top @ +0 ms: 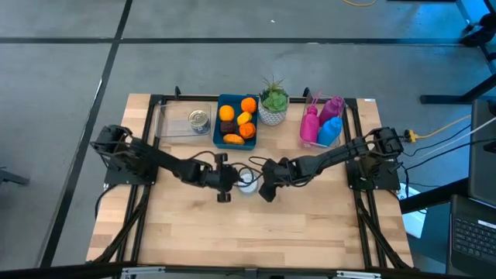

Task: Pick & Place Food Item
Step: Stack the light blue tuna can on top of the blue and pink tuna can into the left transparent bin

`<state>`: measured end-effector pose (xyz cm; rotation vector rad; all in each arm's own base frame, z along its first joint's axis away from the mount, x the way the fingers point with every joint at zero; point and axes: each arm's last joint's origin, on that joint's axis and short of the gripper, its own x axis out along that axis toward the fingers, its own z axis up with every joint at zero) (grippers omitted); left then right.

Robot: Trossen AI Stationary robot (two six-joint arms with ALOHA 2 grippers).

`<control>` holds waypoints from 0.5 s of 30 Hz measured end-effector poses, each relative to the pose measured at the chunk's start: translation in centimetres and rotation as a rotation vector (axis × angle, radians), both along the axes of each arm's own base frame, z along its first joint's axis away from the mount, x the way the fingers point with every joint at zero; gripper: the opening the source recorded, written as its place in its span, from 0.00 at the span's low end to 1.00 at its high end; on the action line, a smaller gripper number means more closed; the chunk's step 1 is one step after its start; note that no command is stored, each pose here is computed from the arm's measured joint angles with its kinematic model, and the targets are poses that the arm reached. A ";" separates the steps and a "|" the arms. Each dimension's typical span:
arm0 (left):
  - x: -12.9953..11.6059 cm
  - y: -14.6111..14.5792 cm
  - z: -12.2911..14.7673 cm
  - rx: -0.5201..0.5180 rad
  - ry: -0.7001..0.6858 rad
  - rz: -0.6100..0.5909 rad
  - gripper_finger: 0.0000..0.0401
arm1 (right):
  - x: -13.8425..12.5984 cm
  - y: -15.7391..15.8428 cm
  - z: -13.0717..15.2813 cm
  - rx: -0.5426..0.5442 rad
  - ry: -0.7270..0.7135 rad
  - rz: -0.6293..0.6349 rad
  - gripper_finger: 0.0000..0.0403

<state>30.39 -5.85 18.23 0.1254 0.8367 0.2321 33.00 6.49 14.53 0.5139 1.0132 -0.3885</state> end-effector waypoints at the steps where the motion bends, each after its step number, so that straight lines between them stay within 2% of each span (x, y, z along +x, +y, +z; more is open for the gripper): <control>1: 0.3 0.2 -0.2 -0.022 0.000 -0.015 0.35 | 0.1 -0.1 0.0 0.006 -0.008 0.010 0.80; 10: 1.1 1.6 -2.8 -0.090 0.099 -0.021 0.35 | 0.5 -0.4 0.0 0.041 -0.027 0.042 0.80; 15: 1.2 1.8 -3.1 -0.121 0.114 -0.027 0.35 | 0.7 -0.7 -1.0 0.055 0.008 0.050 0.80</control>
